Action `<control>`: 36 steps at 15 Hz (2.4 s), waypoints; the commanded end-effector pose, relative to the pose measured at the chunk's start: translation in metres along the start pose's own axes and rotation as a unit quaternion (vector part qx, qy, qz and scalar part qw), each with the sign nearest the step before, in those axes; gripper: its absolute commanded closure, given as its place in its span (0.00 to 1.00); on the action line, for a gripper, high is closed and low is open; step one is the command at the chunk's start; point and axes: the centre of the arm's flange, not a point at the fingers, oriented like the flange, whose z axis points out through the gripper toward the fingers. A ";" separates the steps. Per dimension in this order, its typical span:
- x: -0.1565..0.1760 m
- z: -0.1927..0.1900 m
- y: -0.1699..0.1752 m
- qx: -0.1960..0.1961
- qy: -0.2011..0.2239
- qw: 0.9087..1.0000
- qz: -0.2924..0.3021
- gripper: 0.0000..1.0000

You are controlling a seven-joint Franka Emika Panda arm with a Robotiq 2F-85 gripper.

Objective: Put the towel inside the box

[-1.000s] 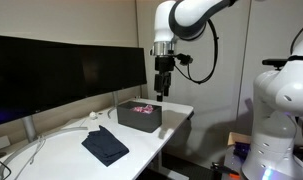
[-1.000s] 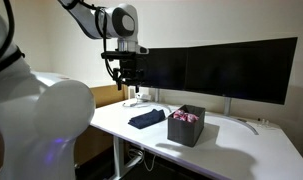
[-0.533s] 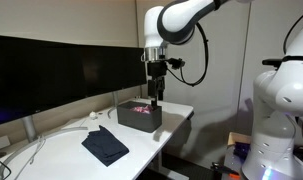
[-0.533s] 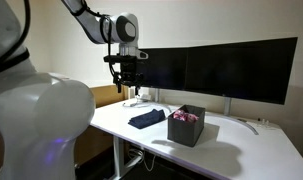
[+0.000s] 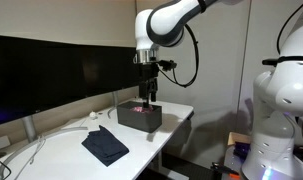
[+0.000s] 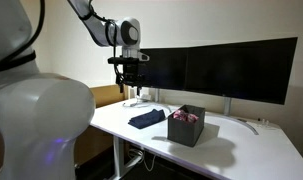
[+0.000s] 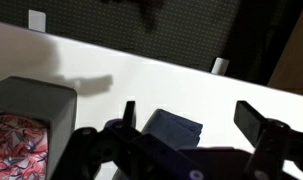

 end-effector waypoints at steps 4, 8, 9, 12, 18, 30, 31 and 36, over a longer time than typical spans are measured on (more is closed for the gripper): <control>0.045 -0.003 -0.004 -0.010 0.031 0.999 0.015 0.00; 0.070 -0.006 -0.009 -0.016 0.041 0.999 0.018 0.00; 0.076 -0.006 -0.010 -0.019 0.042 0.999 0.019 0.00; 0.096 -0.009 -0.011 -0.025 0.042 0.999 0.021 0.00; 0.130 -0.026 -0.014 -0.025 0.054 0.998 0.025 0.00; 0.156 0.003 -0.010 -0.016 0.035 0.999 0.038 0.00; 0.157 0.010 -0.009 -0.016 0.029 0.999 0.038 0.00; 0.164 0.037 -0.004 -0.014 0.007 0.999 0.043 0.00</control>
